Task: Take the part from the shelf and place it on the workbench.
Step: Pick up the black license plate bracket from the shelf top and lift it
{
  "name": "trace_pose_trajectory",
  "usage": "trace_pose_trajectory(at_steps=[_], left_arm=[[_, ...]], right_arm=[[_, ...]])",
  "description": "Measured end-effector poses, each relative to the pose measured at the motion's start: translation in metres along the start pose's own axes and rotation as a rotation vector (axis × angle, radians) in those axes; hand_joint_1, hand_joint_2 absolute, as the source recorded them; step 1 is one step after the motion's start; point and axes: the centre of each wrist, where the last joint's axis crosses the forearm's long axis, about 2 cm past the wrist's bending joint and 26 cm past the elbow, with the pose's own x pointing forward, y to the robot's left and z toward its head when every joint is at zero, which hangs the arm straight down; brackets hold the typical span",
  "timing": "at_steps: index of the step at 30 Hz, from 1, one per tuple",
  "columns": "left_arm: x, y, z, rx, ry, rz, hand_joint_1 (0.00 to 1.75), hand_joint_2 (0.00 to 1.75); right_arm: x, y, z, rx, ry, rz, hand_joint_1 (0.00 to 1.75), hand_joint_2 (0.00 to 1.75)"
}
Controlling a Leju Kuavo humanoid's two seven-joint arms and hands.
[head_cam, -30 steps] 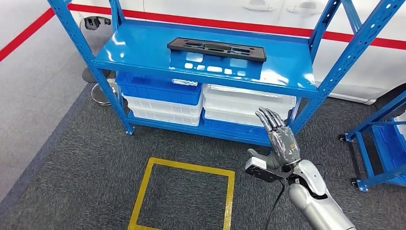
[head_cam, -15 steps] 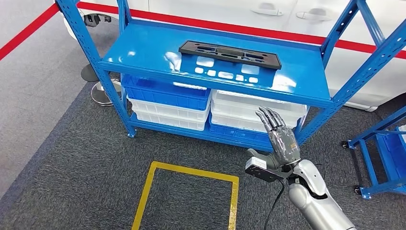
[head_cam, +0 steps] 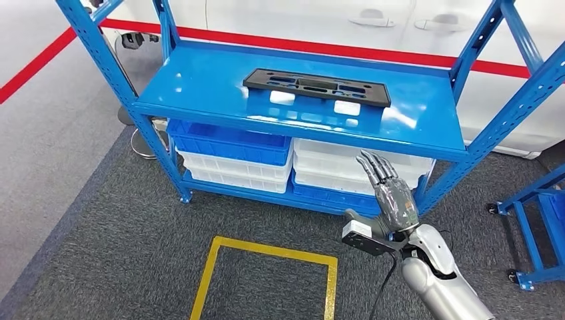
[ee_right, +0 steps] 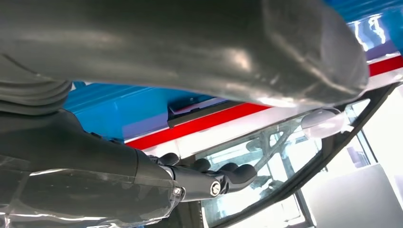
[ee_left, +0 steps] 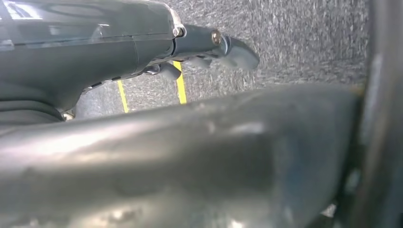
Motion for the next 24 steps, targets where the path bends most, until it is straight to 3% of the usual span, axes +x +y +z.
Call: trace_pose_trajectory(at_steps=[24], left_arm=[[0.000,0.000,0.000,0.001,-0.018,-0.023,0.00,0.00]], right_arm=[[0.002,-0.002,-0.009,0.001,0.009,0.007,0.00,0.00]])
